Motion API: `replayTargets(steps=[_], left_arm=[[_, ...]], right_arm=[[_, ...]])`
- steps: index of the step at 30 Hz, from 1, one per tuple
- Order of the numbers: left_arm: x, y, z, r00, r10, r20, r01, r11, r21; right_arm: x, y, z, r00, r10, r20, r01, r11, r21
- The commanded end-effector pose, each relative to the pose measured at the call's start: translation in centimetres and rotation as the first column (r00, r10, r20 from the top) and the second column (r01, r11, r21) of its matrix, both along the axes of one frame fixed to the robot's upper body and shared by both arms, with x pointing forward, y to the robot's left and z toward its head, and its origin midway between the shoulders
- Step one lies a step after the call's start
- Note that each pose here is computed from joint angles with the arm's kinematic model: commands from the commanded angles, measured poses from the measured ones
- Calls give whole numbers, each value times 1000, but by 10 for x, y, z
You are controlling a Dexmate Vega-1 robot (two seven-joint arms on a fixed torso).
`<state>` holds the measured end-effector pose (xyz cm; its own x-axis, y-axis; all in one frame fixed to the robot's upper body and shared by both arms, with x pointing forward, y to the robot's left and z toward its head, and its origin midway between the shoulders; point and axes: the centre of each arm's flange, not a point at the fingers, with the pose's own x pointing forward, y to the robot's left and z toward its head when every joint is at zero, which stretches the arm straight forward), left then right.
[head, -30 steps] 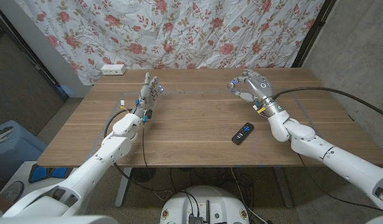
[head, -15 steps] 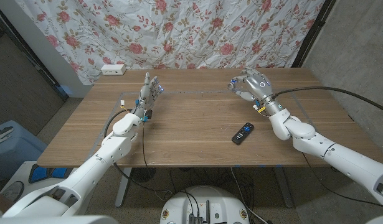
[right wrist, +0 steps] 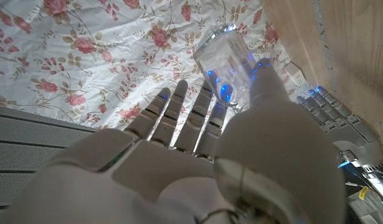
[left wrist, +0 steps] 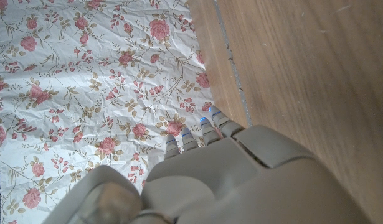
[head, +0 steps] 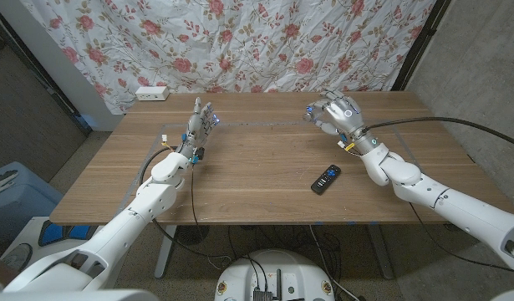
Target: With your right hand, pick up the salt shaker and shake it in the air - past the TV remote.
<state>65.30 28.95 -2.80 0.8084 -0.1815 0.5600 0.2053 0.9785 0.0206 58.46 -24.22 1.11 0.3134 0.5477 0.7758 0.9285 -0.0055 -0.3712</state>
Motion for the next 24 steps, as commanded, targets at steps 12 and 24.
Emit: replayTargets(steps=[12, 24], left_arm=[[0, 0, 0, 1000, 0, 0, 0, 1000, 0], [0, 0, 0, 1000, 0, 0, 0, 1000, 0]], right_arm=[[3, 5, -4, 986, -53, 158, 79, 984, -159], [8, 2, 2, 970, -61, 237, 114, 969, -218]])
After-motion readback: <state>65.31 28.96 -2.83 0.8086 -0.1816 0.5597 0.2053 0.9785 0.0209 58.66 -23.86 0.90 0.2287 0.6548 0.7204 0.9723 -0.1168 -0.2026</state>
